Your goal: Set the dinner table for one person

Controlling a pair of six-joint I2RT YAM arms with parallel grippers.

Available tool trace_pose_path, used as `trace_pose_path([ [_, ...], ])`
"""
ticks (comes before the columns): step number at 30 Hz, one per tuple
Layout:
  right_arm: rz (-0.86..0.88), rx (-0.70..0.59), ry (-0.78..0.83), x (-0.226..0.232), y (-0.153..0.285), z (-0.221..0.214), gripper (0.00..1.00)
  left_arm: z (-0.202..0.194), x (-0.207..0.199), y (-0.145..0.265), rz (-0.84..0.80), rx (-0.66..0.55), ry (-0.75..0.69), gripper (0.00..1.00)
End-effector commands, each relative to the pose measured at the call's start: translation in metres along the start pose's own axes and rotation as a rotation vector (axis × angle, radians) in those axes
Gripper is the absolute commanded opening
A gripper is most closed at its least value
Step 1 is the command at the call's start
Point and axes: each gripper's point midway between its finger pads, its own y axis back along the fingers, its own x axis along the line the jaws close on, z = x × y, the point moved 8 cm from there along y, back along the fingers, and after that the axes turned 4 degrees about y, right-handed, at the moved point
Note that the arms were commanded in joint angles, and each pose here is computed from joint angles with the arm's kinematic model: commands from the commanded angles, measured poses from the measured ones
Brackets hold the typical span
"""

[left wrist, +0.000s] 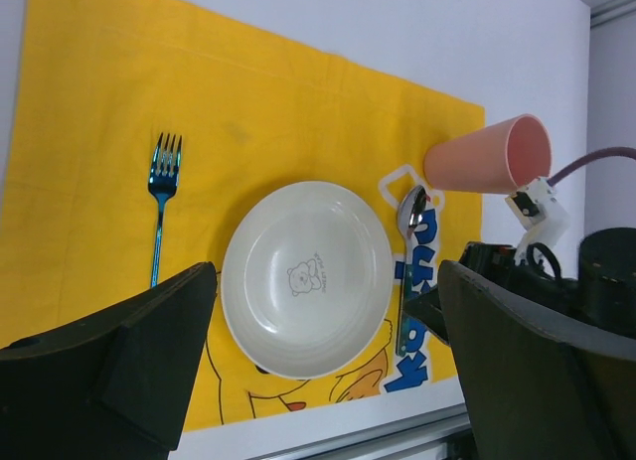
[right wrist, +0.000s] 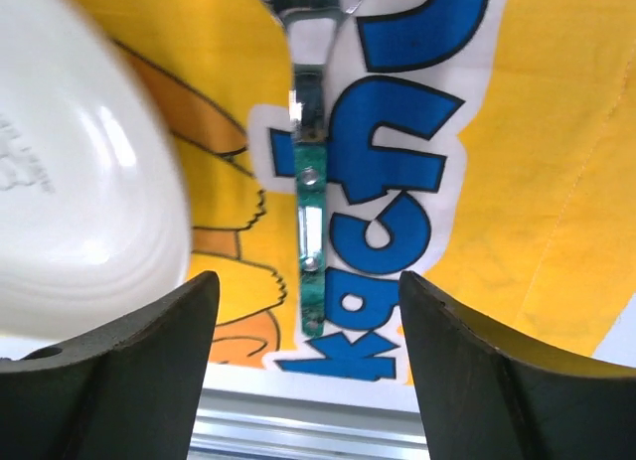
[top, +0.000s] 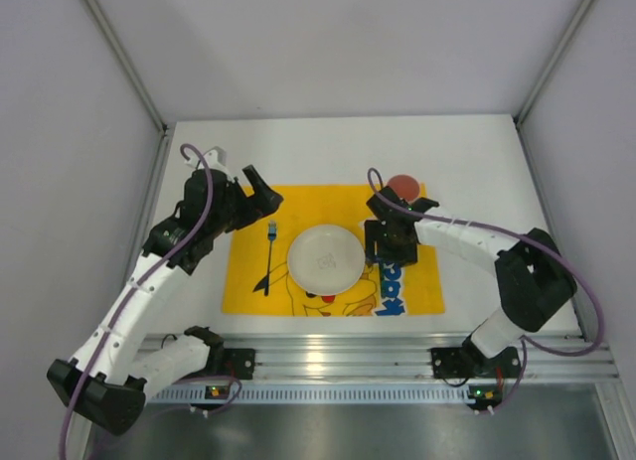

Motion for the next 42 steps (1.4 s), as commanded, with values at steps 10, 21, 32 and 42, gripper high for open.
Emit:
trace_pose_path([
  [10,0.585,-0.652,0.429,0.06,0.193,-0.021,0.87,0.055,-0.002,0.002,0.17,-0.288,-0.201,0.99],
  [21,0.603,-0.803,0.266,-0.018,0.194,-0.073,1.0,0.022,0.121,-0.102,0.335,-0.451,-0.385,0.96],
  [32,0.532,-0.925,0.151,-0.063,0.2,-0.089,1.0,0.003,0.194,-0.151,0.415,-0.517,-0.525,0.99],
  [42,0.257,-0.869,0.129,-0.062,0.163,-0.072,1.0,-0.007,0.219,-0.141,0.283,-0.555,-0.441,0.98],
])
